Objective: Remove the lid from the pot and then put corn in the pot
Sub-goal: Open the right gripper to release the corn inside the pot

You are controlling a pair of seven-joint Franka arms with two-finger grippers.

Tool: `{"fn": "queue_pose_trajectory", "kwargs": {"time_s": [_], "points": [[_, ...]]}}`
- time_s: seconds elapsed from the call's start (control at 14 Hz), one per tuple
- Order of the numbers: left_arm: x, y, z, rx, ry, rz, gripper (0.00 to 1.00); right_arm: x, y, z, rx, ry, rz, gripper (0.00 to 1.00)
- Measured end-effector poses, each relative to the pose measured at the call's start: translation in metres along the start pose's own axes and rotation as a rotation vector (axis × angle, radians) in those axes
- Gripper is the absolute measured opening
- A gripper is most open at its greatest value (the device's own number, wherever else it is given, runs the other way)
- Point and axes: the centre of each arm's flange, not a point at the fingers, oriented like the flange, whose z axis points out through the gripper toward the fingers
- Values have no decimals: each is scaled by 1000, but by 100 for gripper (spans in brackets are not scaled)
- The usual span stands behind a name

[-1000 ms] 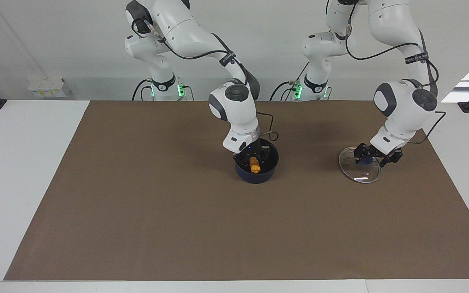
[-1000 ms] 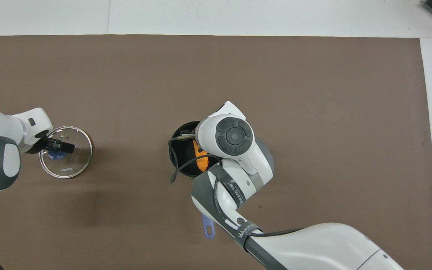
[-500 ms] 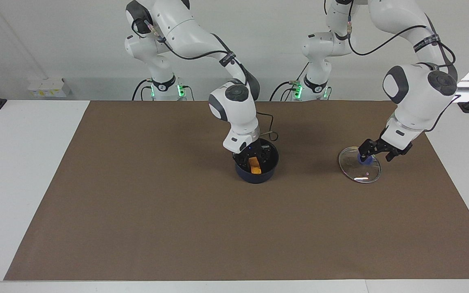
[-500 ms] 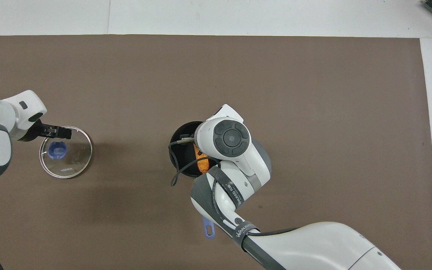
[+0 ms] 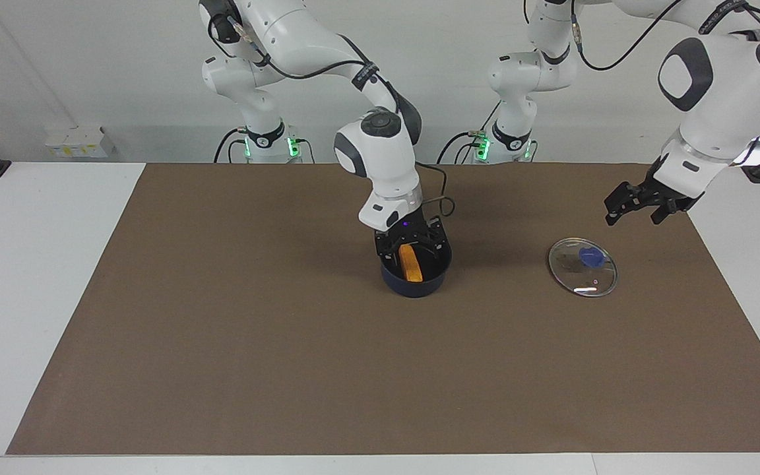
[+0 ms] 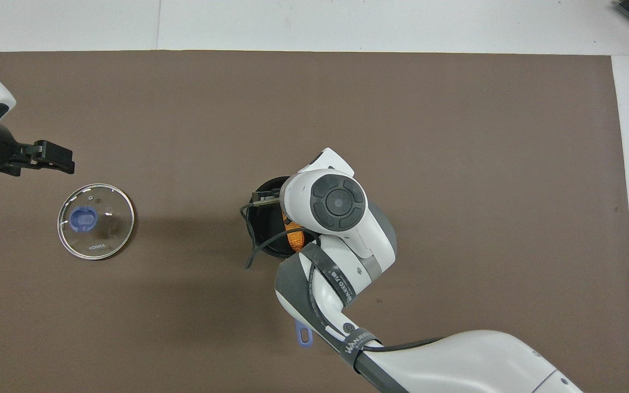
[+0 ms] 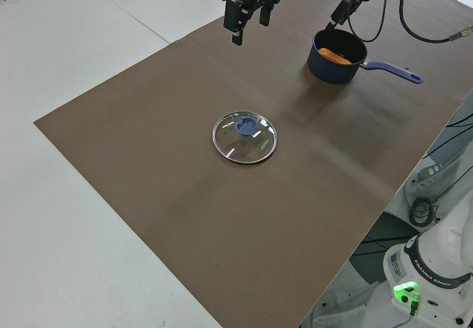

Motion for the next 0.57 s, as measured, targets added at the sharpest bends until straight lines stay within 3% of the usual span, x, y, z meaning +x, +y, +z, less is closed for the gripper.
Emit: {"fn": "queue_pose_trajectory", "kwargs": {"time_s": [0.21,0.57], "points": [[-11,1,-24,1,2,1,100,14,33,-48,-45,-7,51,100],[-34,3,-37,3,2,-3,100,49,141,-121,-127,3,194,100]]}}
